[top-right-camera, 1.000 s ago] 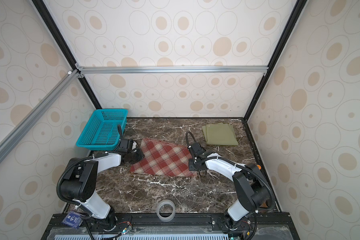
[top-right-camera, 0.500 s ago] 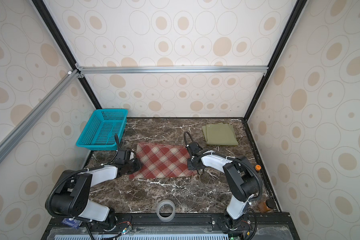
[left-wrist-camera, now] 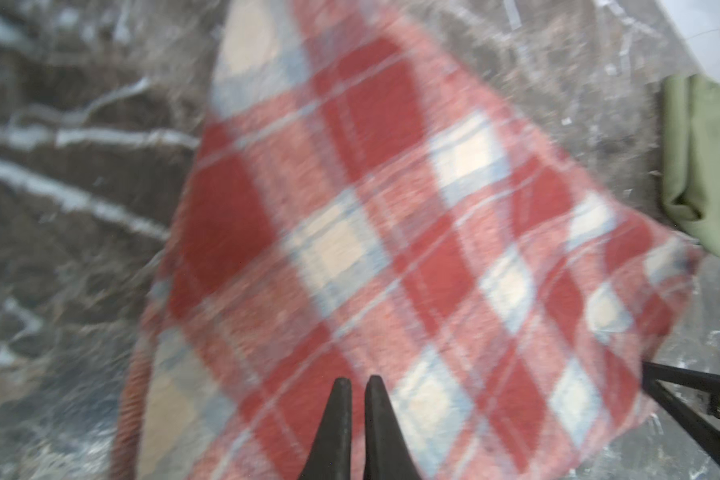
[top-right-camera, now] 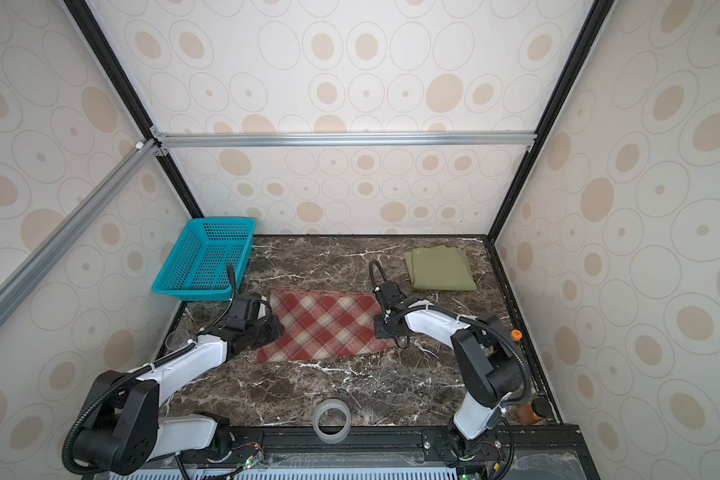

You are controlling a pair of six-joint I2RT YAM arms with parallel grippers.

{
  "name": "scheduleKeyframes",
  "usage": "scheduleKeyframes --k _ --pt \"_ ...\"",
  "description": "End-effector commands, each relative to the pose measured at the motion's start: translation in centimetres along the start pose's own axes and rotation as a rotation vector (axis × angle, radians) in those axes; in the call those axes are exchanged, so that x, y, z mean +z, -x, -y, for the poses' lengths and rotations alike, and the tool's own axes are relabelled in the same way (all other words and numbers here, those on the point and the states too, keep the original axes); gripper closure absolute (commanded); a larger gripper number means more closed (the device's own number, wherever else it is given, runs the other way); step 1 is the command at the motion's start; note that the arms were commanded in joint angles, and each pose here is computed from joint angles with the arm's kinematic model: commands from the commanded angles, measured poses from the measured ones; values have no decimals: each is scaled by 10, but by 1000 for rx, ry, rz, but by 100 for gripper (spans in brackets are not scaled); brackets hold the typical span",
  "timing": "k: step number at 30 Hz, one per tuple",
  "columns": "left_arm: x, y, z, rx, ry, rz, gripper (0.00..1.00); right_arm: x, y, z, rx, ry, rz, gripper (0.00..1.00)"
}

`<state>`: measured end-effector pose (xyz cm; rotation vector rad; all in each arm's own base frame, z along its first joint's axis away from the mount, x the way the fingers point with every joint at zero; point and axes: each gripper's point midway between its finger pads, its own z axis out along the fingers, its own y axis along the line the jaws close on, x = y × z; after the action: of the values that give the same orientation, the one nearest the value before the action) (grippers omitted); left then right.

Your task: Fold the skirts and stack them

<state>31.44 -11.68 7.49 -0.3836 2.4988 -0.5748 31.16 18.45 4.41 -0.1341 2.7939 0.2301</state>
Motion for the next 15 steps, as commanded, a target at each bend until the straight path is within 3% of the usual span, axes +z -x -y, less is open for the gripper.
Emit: scheduleKeyframes --k 1,10,15 --pt "-5 18 30 73 -15 24 90 -19 5 -3 -22 21 25 96" --pt "21 27 120 219 -101 -4 89 -41 22 10 38 89 104 93" --pt "48 25 169 294 -144 -33 90 -45 21 32 118 147 114 84"
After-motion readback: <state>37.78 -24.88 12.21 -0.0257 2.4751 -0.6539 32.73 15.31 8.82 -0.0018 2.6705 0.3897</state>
